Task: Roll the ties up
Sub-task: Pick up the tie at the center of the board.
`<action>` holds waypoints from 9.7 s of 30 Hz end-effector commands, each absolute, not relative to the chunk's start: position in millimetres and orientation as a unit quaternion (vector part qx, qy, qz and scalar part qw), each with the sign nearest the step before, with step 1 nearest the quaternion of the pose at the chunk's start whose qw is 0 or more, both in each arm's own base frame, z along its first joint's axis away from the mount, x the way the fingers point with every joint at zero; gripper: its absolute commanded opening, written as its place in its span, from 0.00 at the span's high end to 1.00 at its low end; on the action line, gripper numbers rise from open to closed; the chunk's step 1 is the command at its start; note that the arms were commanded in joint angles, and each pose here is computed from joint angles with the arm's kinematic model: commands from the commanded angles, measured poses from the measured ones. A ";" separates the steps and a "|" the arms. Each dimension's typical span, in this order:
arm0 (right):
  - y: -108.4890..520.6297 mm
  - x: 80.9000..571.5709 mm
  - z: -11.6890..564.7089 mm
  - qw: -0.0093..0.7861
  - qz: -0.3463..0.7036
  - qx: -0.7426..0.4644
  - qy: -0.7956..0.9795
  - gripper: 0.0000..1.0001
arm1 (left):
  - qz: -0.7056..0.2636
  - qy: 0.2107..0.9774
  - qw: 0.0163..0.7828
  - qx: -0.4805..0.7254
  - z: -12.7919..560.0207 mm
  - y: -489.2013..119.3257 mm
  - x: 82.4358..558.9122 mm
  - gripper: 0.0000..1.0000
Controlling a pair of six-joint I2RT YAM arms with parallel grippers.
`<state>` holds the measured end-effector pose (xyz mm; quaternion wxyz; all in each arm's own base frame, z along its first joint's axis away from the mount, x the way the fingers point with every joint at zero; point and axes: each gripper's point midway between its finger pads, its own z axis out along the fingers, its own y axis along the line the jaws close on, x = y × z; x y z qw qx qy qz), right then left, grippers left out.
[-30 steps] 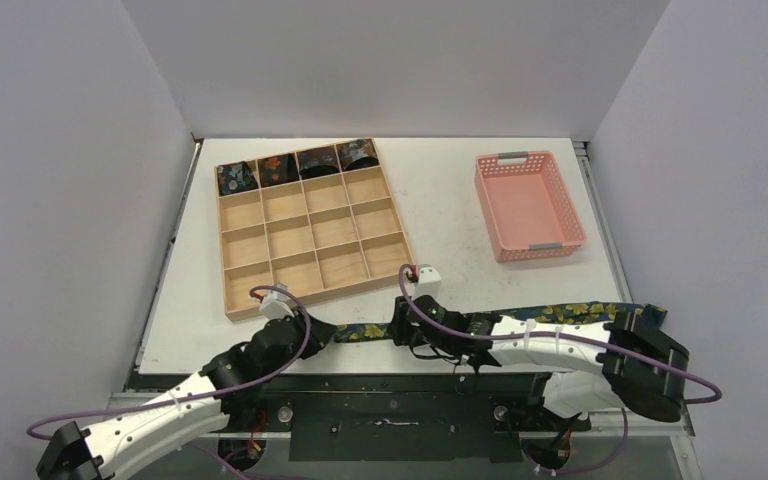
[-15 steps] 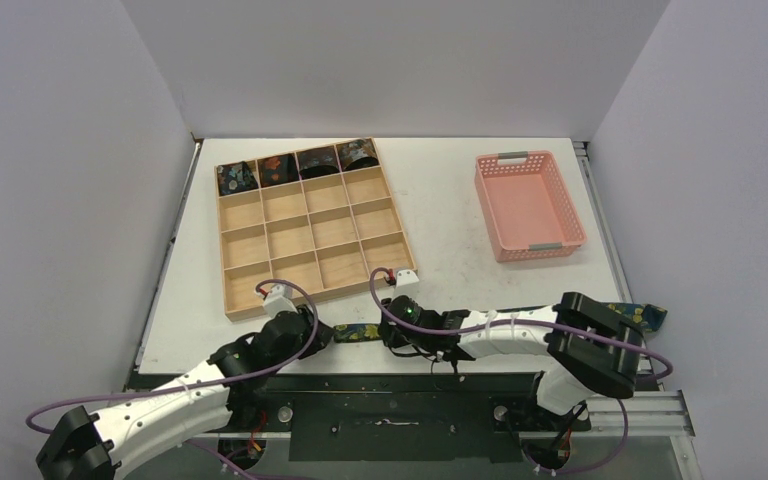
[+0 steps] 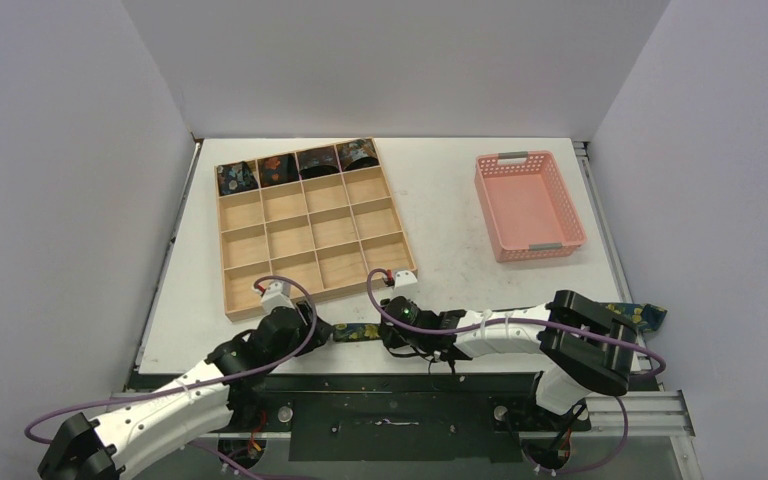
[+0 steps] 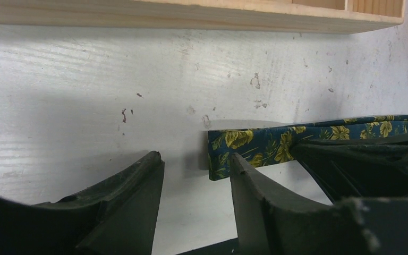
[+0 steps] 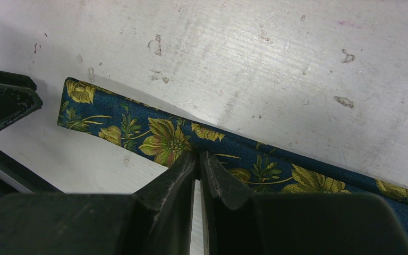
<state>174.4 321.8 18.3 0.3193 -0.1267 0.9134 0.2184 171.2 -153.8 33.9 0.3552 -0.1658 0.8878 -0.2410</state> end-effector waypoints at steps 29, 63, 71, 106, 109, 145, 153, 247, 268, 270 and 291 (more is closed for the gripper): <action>334.4 177.8 58.8 0.341 0.240 -0.145 0.897 0.84 | -0.335 0.879 0.313 -0.132 24.8 -186.7 179.4 1.00; 370.8 154.4 -12.5 0.249 0.250 -0.148 0.924 0.95 | -0.334 0.871 0.336 -0.132 69.5 -169.7 167.1 1.00; 420.9 145.6 -3.4 0.213 0.354 -0.129 0.901 0.95 | -0.328 0.870 0.338 -0.145 93.9 -164.2 164.9 1.00; 416.6 164.8 82.3 0.284 0.432 -0.102 0.850 0.85 | -0.197 0.913 0.340 -0.110 103.3 -148.9 180.2 1.00; 381.2 174.8 74.3 0.316 0.367 -0.096 0.869 0.82 | -0.173 0.922 0.333 -0.097 97.5 -150.3 181.9 1.00; 284.8 185.8 76.6 0.370 0.288 -0.063 0.881 0.74 | -0.158 0.939 0.301 -0.054 78.7 -211.8 186.2 0.58; 319.4 179.4 94.2 0.355 0.328 -0.098 0.870 0.59 | -0.181 0.923 0.331 -0.082 104.7 -186.7 175.4 0.57; 425.9 170.9 53.4 0.302 0.273 -0.208 0.889 0.91 | -0.273 0.864 0.353 -0.235 8.7 -145.6 158.8 1.00; 385.8 167.8 -10.0 0.262 0.226 -0.188 0.919 0.95 | -0.220 0.862 0.372 -0.266 45.2 -114.1 155.5 0.53; 383.4 166.8 -11.2 0.261 0.226 -0.188 0.919 0.95 | -0.206 0.865 0.366 -0.274 40.7 -110.7 154.4 0.46; 375.6 158.9 -12.1 0.255 0.247 -0.184 0.917 0.95 | -0.254 0.876 0.366 -0.185 31.6 -149.0 168.3 0.63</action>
